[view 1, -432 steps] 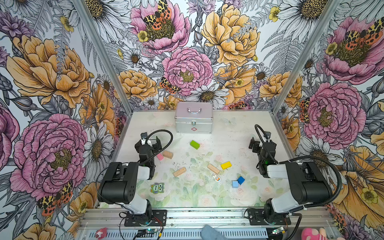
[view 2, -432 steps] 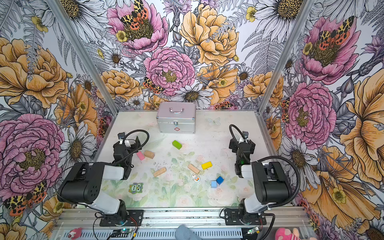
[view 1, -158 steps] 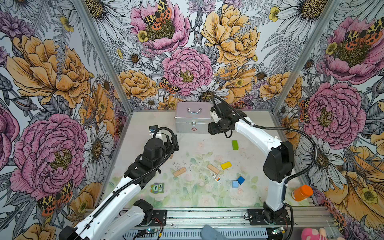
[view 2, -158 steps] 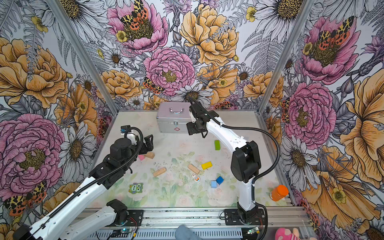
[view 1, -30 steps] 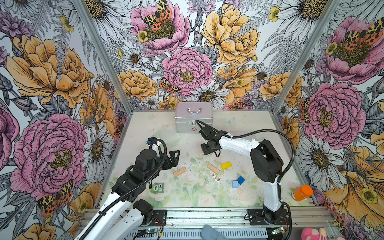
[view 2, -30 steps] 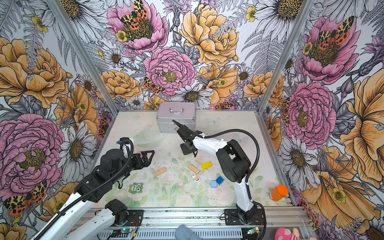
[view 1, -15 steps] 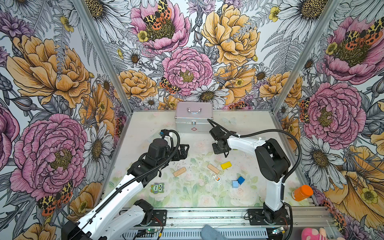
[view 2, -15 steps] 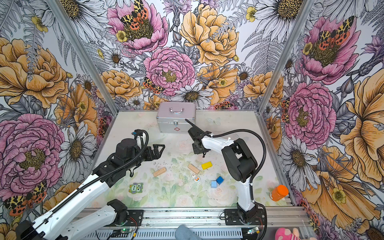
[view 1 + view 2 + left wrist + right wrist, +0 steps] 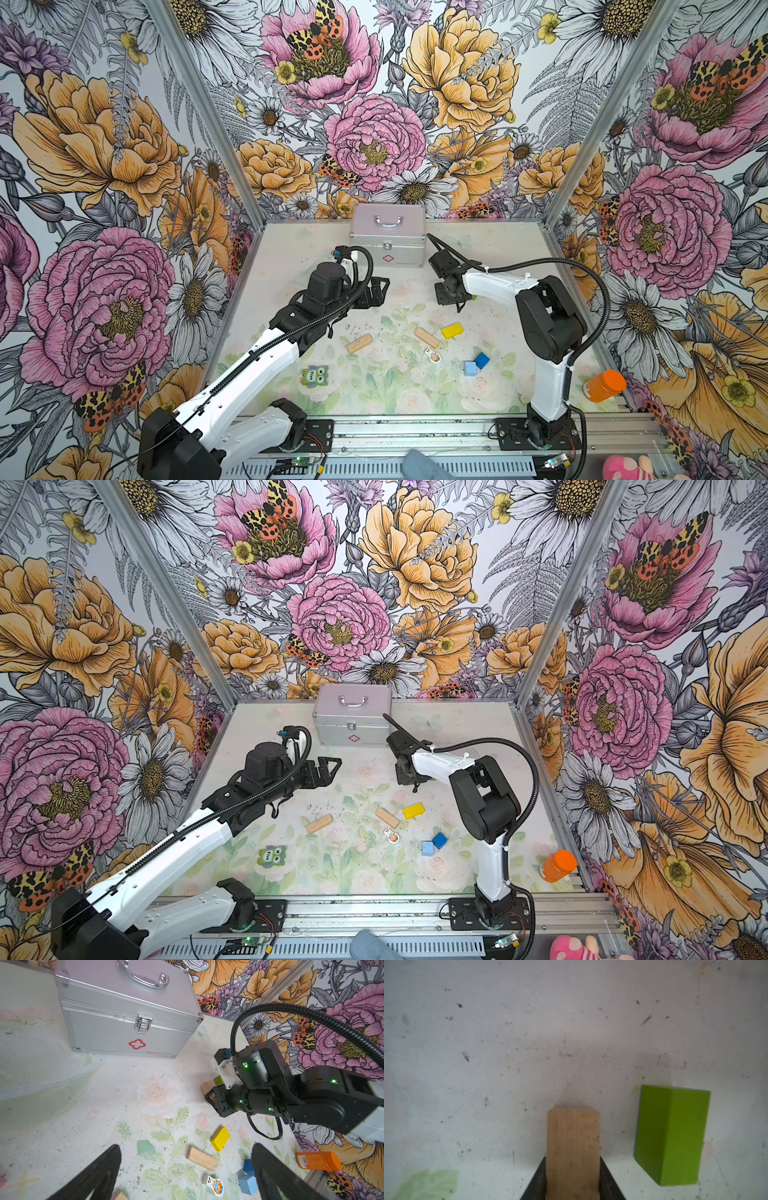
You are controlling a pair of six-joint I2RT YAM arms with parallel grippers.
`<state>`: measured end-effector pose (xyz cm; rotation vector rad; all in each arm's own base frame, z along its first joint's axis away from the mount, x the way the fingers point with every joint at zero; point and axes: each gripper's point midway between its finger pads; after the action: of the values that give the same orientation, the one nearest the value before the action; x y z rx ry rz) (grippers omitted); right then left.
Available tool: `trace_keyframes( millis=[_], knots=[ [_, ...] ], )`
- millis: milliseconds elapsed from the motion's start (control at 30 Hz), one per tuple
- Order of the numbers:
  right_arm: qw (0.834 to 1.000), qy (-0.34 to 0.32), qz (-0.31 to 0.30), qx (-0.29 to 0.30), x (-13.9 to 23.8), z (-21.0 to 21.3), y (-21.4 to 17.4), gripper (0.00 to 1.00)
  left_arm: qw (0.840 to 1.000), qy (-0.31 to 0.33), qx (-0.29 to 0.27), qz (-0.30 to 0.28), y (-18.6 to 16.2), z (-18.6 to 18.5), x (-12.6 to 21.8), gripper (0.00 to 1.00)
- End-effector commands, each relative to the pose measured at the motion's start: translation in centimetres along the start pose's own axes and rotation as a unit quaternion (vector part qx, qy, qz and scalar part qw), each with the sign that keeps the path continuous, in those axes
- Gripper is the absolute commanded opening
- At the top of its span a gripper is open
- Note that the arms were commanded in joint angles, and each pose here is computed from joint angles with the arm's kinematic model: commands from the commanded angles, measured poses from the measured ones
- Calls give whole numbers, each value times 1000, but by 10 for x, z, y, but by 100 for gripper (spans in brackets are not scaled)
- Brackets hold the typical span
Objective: Build the wood block tower
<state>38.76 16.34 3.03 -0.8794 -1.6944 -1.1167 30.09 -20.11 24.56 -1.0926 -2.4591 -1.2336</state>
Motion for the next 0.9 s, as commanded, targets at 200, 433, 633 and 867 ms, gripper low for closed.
trace_keyframes(
  millis=[200, 433, 633, 867],
  knots=[
    [999, -14, 9, -30, 2, -21, -5, 27, 999, -41, -19, -6, 17, -27, -8, 99],
    [999, -12, 11, -38, -1, -26, -3, 29, 999, -42, -22, -8, 23, -31, -14, 99],
    [999, -6, 8, -35, 3, -24, -1, 37, 999, -43, -24, -2, 23, -33, -16, 99],
    [999, 1, -5, -37, 17, -25, 3, 51, 999, -35, -25, 0, 23, -31, -19, 99]
  ],
)
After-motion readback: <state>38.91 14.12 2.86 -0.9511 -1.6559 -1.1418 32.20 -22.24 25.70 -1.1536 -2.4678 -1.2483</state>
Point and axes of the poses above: each gripper's point midway between its finger pads, its own x axis back along the fingers, its own z axis along the line the jaws close on, y = z × x, and after that the axes turned 13 degrees about x, right-handed
